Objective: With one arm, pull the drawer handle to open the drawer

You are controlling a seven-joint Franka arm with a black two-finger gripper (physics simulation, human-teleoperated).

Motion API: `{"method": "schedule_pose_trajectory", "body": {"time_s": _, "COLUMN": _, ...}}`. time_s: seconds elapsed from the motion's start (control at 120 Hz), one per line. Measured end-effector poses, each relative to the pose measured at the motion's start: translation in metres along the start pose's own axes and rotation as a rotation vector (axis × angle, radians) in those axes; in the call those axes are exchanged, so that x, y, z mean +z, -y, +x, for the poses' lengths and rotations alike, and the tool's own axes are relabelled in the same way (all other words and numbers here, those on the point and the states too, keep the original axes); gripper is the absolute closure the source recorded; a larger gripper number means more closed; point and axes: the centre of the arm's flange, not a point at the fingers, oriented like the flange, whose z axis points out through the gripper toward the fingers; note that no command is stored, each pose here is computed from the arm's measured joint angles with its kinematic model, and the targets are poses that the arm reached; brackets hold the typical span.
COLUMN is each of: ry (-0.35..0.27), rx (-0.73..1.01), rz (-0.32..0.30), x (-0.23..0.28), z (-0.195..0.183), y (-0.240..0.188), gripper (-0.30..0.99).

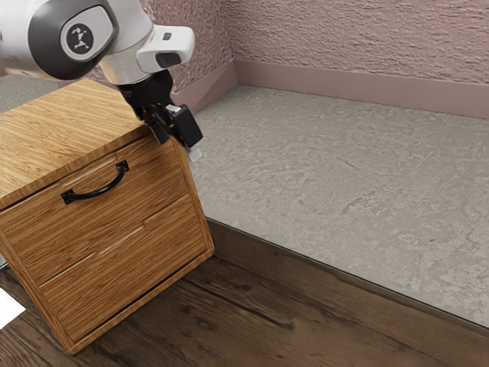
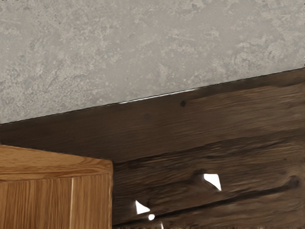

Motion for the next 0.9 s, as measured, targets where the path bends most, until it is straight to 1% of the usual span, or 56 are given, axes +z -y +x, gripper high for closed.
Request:
{"method": "schedule_pose_trajectory", "body": {"time_s": 0.15, "ry": -0.003, "rx": 0.007, "rz": -0.004, "x": -0.001, "z": 0.001, "y": -0.002, "gripper": 0.00}}
{"method": "schedule_pose_trajectory", "body": {"time_s": 0.183, "ry": -0.012, "rx": 0.001, "rz": 0.010, "x": -0.008, "z": 0.002, "y": -0.001, "gripper": 0.00}}
{"method": "schedule_pose_trajectory", "body": {"time_s": 0.267, "ry": -0.108, "rx": -0.034, "rz": 0.118, "x": -0.091, "z": -0.003, "y": 0.002, "gripper": 0.00}}
{"method": "schedule_pose_trajectory", "body": {"time_s": 0.308, "ry": -0.139, "rx": -0.023, "rz": 0.138, "x": -0.131, "z": -0.012, "y": -0.016, "gripper": 0.00}}
{"method": "schedule_pose_trajectory", "body": {"time_s": 0.35, "ry": -0.154, "rx": 0.000, "rz": 0.140, "x": -0.162, "z": -0.024, "y": -0.040, "gripper": 0.00}}
{"method": "schedule_pose_trajectory", "body": {"time_s": 0.375, "ry": -0.144, "rx": 0.015, "rz": 0.132, "x": -0.172, "z": -0.030, "y": -0.055, "gripper": 0.00}}
{"method": "schedule_pose_trajectory", "body": {"time_s": 0.417, "ry": -0.110, "rx": 0.049, "rz": 0.113, "x": -0.176, "z": -0.036, "y": -0.079, "gripper": 0.00}}
{"method": "schedule_pose_trajectory", "body": {"time_s": 0.467, "ry": -0.069, "rx": 0.125, "rz": 0.090, "x": -0.177, "z": -0.040, "y": -0.125, "gripper": 0.00}}
{"method": "schedule_pose_trajectory", "body": {"time_s": 0.517, "ry": -0.043, "rx": 0.199, "rz": 0.077, "x": -0.176, "z": -0.044, "y": -0.166, "gripper": 0.00}}
{"method": "schedule_pose_trajectory", "body": {"time_s": 0.567, "ry": -0.026, "rx": 0.223, "rz": 0.078, "x": -0.177, "z": -0.049, "y": -0.180, "gripper": 0.01}}
{"method": "schedule_pose_trajectory", "body": {"time_s": 0.667, "ry": 0.013, "rx": 0.208, "rz": 0.163, "x": -0.176, "z": -0.053, "y": -0.173, "gripper": 0.00}}
{"method": "schedule_pose_trajectory", "body": {"time_s": 0.717, "ry": 0.056, "rx": 0.224, "rz": 0.169, "x": -0.159, "z": -0.049, "y": -0.163, "gripper": 0.00}}
{"method": "schedule_pose_trajectory", "body": {"time_s": 0.742, "ry": 0.085, "rx": 0.215, "rz": 0.183, "x": -0.146, "z": -0.044, "y": -0.153, "gripper": 0.00}}
{"method": "schedule_pose_trajectory", "body": {"time_s": 0.783, "ry": 0.136, "rx": 0.170, "rz": 0.237, "x": -0.123, "z": -0.033, "y": -0.136, "gripper": 0.00}}
{"method": "schedule_pose_trajectory", "body": {"time_s": 0.808, "ry": 0.166, "rx": 0.128, "rz": 0.291, "x": -0.111, "z": -0.027, "y": -0.131, "gripper": 0.00}}
{"method": "schedule_pose_trajectory", "body": {"time_s": 0.842, "ry": 0.195, "rx": 0.086, "rz": 0.363, "x": -0.099, "z": -0.026, "y": -0.140, "gripper": 0.00}}
{"method": "schedule_pose_trajectory", "body": {"time_s": 0.867, "ry": 0.190, "rx": 0.050, "rz": 0.397, "x": -0.102, "z": -0.035, "y": -0.144, "gripper": 0.00}}
{"method": "schedule_pose_trajectory", "body": {"time_s": 0.9, "ry": 0.153, "rx": 0.025, "rz": 0.422, "x": -0.115, "z": -0.049, "y": -0.151, "gripper": 0.00}}
